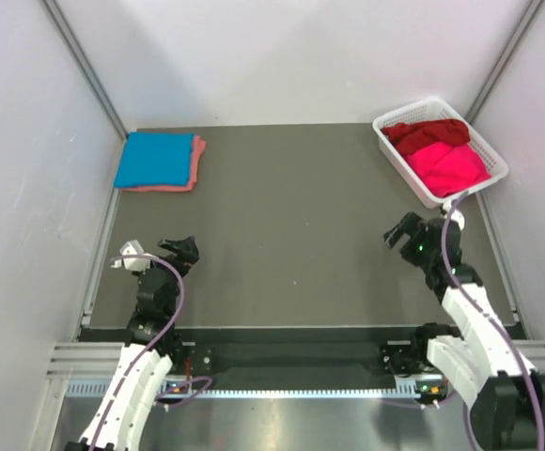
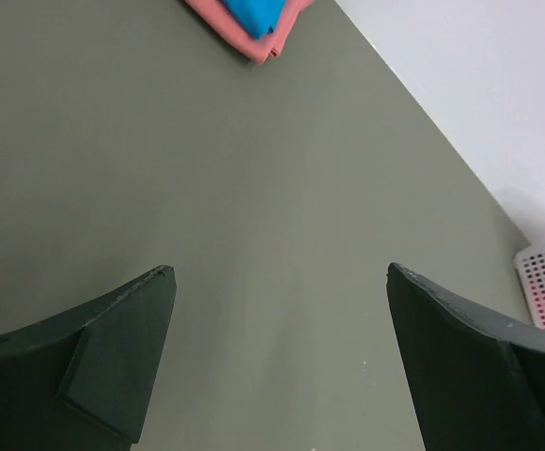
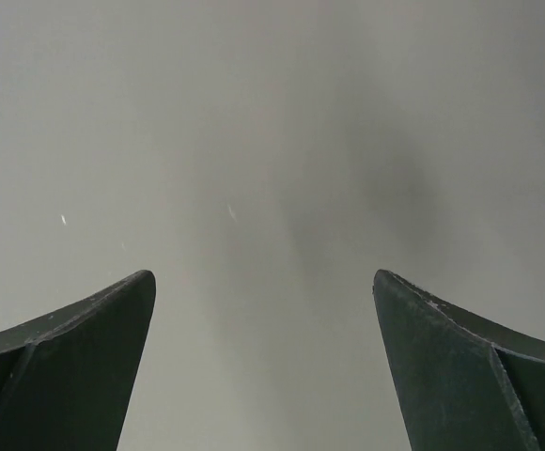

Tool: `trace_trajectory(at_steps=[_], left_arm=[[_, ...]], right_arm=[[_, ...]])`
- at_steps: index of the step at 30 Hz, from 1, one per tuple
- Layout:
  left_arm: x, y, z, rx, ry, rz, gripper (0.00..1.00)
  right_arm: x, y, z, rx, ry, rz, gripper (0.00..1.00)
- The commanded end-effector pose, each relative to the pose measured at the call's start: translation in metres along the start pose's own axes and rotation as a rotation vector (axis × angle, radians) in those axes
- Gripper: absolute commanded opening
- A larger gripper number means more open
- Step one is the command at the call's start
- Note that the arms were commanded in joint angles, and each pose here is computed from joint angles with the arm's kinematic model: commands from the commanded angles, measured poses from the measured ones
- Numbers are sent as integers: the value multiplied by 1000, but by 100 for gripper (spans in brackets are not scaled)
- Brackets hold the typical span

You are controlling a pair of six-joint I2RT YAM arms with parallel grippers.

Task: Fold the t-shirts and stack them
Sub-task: Grab the tshirt from the pile

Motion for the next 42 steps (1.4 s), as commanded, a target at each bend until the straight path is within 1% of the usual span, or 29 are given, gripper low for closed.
trace_trajectory(at_steps=[1,2,4,6,8,9,10,11,12,13,14,17,19,21,22,24,28,31,34,38,40,42], left_arm=[[34,3,-21,-64,53,-92,98],[36,5,-23,-65,75,-90,98],[41,8,-29,-83,104,-88,98],[47,10,-37,-118,151,-79,98],[50,14,-42,-118,145,-68,98],[51,15,-42,-110,141,-60,98],[54,16,-44,-110,139,-61,98],[52,19,-44,-104,146,-48,98],[54,20,-45,-109,155,-59,98],[54,21,-46,-112,164,-61,98],[53,23,-45,-113,183,-58,98],[56,23,-50,-158,225,-78,98],[58,23,-52,-169,240,-89,98],[60,24,-52,-157,249,-95,98],[63,25,-53,-154,251,-98,98],[62,27,-51,-129,253,-79,98],[65,30,-53,-111,250,-64,98],[66,31,-50,-82,240,-63,98],[67,31,-48,-40,224,-46,98],[69,34,-49,-25,239,-18,98],[73,35,-51,-15,229,-19,98],[73,36,-52,0,209,-5,99]], right_arm=[[53,-5,39,-14,-177,-106,100],[71,-1,60,-7,-169,-118,100],[83,6,74,-12,-156,-82,99],[96,30,93,-3,-154,-32,100],[112,50,114,135,-201,78,100],[118,56,119,160,-181,83,100],[131,61,121,153,-133,45,100],[142,72,127,162,-128,-2,100],[162,74,135,145,-120,-87,100],[174,79,137,139,-102,-122,100],[191,90,144,134,-94,-147,100],[227,113,146,117,-86,-162,100],[246,119,142,123,-84,-192,100],[263,126,139,97,-89,-273,100],[272,128,133,38,-89,-335,100],[290,136,124,-21,-83,-403,100],[311,156,110,-74,-73,-397,100],[327,168,106,-113,-101,-428,96],[339,184,100,-136,-91,-426,92],[342,210,86,-189,-86,-418,89],[343,219,84,-168,-83,-412,80],[341,230,81,-166,-68,-399,63]])
Point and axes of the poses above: each gripper's point midway between its finger pads, its own y axis out along the fingers, its own z axis along the line the jaws close on, x = y × z, the point moved 6 cm from there along -y, back along the fingers, and after that the axes turned 15 degrees about y, right-handed, at the moved point
